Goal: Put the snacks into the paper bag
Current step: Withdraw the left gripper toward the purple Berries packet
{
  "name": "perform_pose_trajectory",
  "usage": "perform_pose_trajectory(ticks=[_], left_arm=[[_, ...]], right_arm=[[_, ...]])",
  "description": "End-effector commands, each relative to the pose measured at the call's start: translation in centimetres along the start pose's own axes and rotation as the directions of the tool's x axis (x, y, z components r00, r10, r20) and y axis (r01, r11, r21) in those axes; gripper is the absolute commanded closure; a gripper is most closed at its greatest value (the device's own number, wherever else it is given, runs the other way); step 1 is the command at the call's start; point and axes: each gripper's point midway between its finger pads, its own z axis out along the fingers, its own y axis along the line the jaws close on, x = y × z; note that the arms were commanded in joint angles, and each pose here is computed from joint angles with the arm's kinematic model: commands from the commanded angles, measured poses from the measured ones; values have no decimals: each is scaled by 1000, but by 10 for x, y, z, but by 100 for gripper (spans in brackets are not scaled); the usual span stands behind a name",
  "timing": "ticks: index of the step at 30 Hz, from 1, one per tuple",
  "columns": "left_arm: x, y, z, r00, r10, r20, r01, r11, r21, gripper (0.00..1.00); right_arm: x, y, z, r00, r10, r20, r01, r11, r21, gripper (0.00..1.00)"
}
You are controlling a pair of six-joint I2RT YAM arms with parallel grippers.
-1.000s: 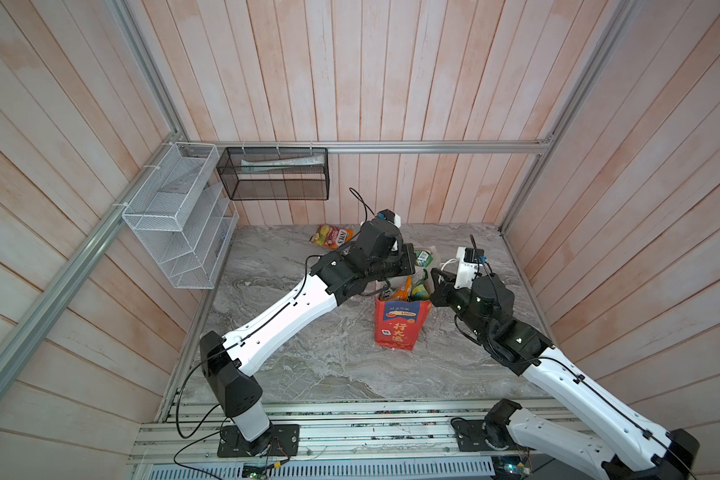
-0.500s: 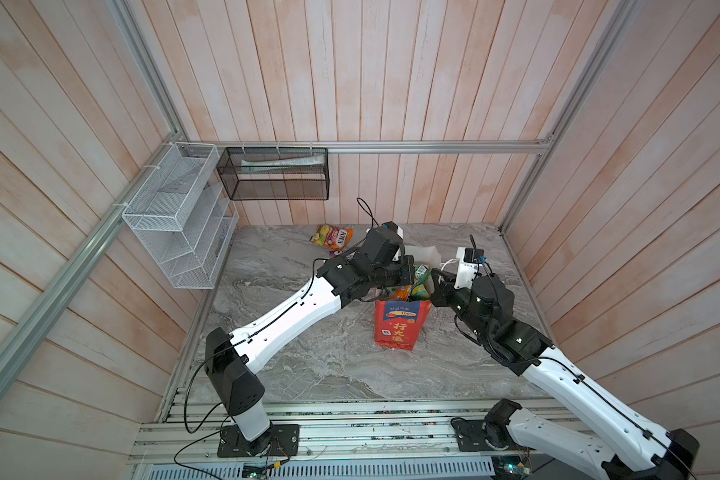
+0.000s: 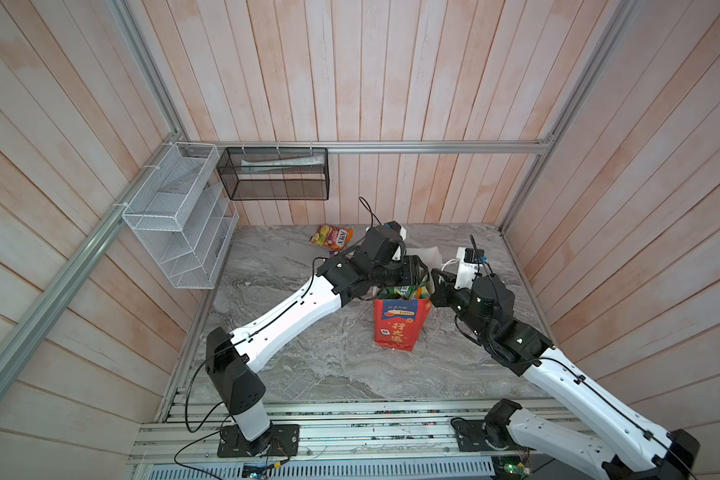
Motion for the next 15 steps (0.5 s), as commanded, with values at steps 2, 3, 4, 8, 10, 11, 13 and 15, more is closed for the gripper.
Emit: perform_pose_trajectory(ticks=[2,3,4,8,10,11,13,15], left_arm=[[-23,-35,-48,994,45,100,-56,992,111,39],[-24,-37,-53,993,51,109,-64,991,116,39],[-26,-39,-59,991,62,121,-76,990,120,38],[-33,-43,-87,978,88,191,-112,986,120,35],[-39,-37,-103,965,100,244,-124,989,87,32],[-42,-33,-110,957,104,270,-125,990,65,29],[-45,-20,-120,946,106,308,-121,992,30,23],[-49,-7,-131,935,99,341,-109,994,10,14]], right_arm=[[-15,7,-7,999,-1,35,2,1000,-18,100],[-14,7,-6,999,-2,33,2,1000,-17,100],[-14,6,-6,999,-2,34,2,1000,-14,100],[-14,7,-6,999,-2,33,3,1000,-15,100],[-13,7,-6,999,-2,32,3,1000,-16,100],[-13,7,-6,1000,-3,31,3,1000,-15,100],[-13,7,-6,1000,-3,31,3,1000,-16,100],[-13,8,-6,1000,-3,30,3,1000,-19,100]])
